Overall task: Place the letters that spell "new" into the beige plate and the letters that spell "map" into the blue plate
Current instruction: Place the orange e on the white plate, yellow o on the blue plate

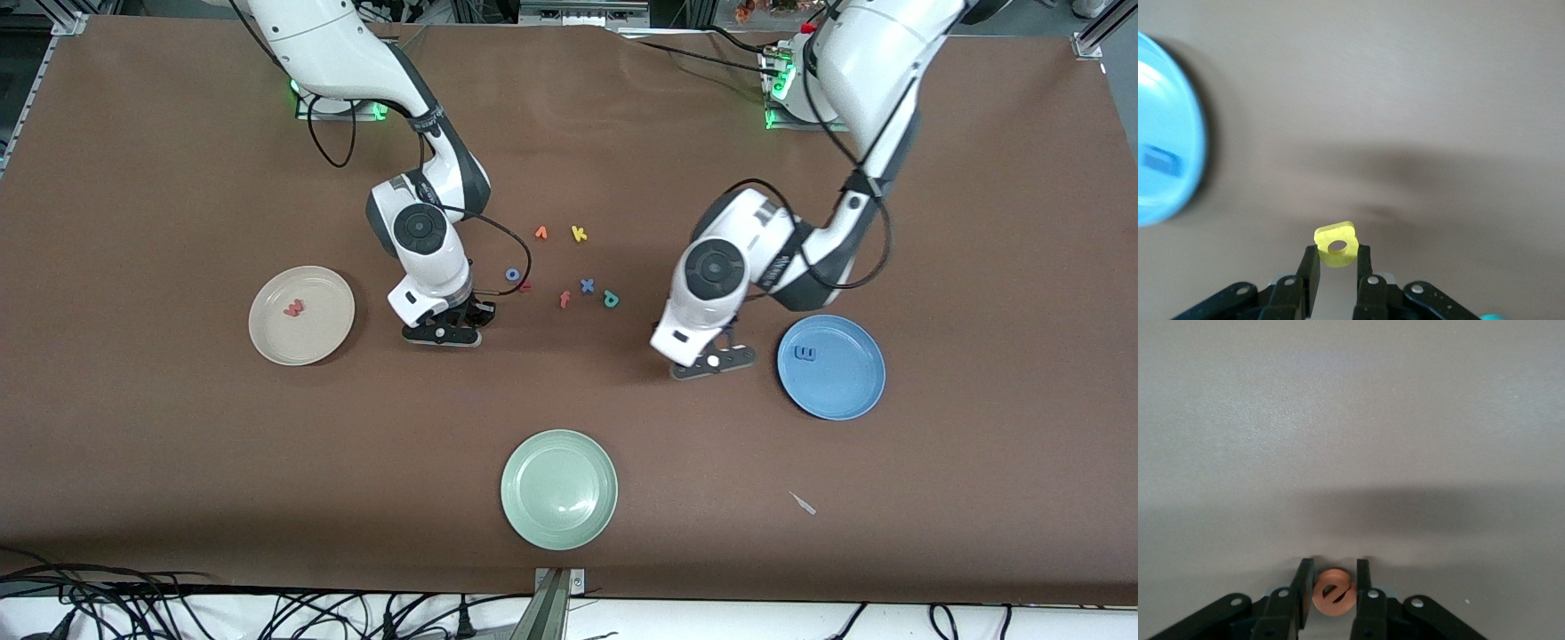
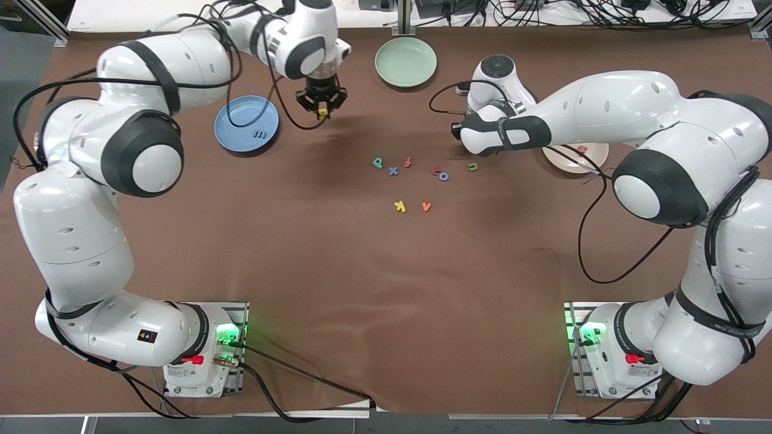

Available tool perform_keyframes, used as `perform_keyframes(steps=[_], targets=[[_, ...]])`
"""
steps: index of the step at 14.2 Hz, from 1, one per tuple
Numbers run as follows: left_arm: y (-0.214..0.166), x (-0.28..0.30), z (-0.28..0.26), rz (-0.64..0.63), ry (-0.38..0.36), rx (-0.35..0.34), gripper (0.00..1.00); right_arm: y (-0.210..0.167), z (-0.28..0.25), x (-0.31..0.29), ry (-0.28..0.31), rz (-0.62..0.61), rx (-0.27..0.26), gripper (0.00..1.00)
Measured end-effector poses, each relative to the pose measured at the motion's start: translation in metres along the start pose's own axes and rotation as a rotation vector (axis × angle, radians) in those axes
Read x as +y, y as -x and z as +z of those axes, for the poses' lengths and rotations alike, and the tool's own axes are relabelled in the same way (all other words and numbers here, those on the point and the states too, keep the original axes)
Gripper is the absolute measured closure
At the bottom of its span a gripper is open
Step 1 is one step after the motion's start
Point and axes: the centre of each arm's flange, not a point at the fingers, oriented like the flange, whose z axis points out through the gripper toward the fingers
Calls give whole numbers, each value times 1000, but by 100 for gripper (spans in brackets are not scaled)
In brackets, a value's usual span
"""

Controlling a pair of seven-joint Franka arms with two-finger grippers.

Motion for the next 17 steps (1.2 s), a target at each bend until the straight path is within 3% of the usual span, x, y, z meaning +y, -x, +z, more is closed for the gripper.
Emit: perform_keyframes(steps=[3, 7, 13, 17], targets=[[-22, -43, 2, 102, -12, -32, 74, -11, -34, 15, 23, -58, -21, 70], [-52, -109, 16, 203, -2, -66, 74, -38, -67, 87, 81, -194, -67, 70], [-75, -180, 67, 252, 22, -152, 74, -15, -56, 217, 90, -322, -73, 70], [-75, -177, 81, 269, 32, -170, 40, -1, -60, 297, 83, -332, -85, 70]])
